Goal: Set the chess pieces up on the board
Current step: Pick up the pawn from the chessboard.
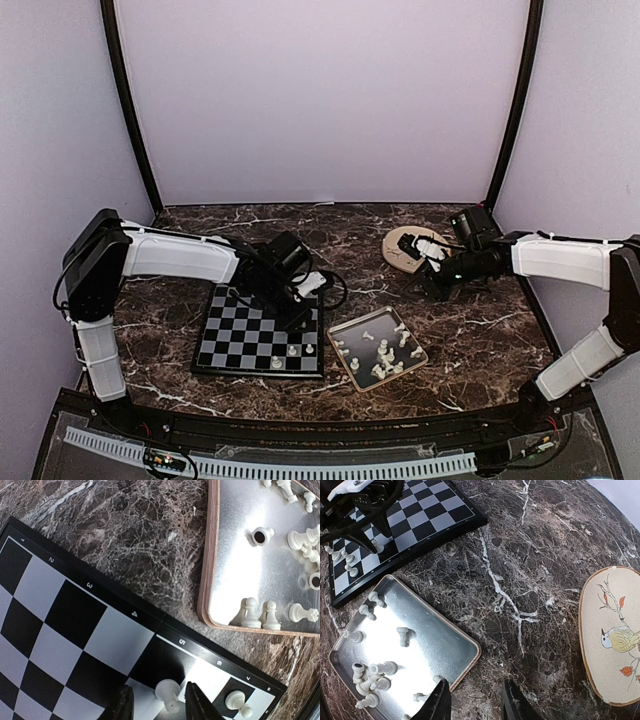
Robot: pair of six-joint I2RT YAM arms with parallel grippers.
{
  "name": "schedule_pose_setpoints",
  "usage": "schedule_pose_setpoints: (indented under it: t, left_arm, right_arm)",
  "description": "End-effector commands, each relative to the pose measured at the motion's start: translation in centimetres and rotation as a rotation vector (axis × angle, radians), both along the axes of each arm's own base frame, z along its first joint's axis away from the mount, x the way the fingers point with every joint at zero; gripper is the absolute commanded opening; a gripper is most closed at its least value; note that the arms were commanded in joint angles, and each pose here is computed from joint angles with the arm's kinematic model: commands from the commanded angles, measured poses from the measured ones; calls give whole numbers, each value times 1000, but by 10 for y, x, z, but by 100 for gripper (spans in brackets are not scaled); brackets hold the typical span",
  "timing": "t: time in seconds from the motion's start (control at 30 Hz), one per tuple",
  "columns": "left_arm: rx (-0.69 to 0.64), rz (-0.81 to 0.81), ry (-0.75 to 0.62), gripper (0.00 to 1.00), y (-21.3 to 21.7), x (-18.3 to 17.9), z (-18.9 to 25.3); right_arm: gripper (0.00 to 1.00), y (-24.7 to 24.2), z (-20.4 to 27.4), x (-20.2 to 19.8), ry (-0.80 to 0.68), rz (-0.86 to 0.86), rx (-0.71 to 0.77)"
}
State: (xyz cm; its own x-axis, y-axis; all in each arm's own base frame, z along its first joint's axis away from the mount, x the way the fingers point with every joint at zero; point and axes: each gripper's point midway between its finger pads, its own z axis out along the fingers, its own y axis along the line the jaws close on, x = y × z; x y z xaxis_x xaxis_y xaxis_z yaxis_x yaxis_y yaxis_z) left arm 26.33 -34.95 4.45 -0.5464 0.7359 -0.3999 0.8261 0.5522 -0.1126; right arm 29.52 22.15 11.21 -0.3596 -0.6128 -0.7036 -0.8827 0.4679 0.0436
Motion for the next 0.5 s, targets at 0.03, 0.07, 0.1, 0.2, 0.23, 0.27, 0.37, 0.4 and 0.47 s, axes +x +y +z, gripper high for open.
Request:
schedule_pose_setpoints:
  t: [0.03, 0.07, 0.1, 0.2, 0.23, 0.27, 0.37, 0.4, 0.47]
  left_arm:
    - [26, 4, 3, 30, -1, 4, 1]
    - [29, 4, 5, 29, -1, 3, 1]
    - [31, 4, 7, 28, 0, 3, 1]
    - [42, 5, 11, 22, 2, 2, 1]
    - [45, 5, 14, 20, 3, 1, 1]
    - [50, 5, 16, 18, 4, 1, 1]
    - [69, 8, 17, 14, 9, -2, 2]
    - [72, 11, 12, 12, 11, -2, 4]
    - [76, 18, -9, 10, 17, -2, 12]
  right_arm:
    - [36, 2, 4, 1, -20, 4, 26]
    - [35, 2, 5, 1, -21, 4, 26]
    - [35, 2, 4, 1, -21, 5, 27]
    - [35, 3, 4, 0, -13, 8, 31]
    - [35, 3, 5, 0, -11, 9, 33]
    - [35, 3, 4, 0, -9, 10, 35]
    - [35, 3, 3, 0, -4, 11, 32]
    - [35, 3, 2, 0, -2, 9, 32]
    - [35, 3, 2, 0, -2, 11, 31]
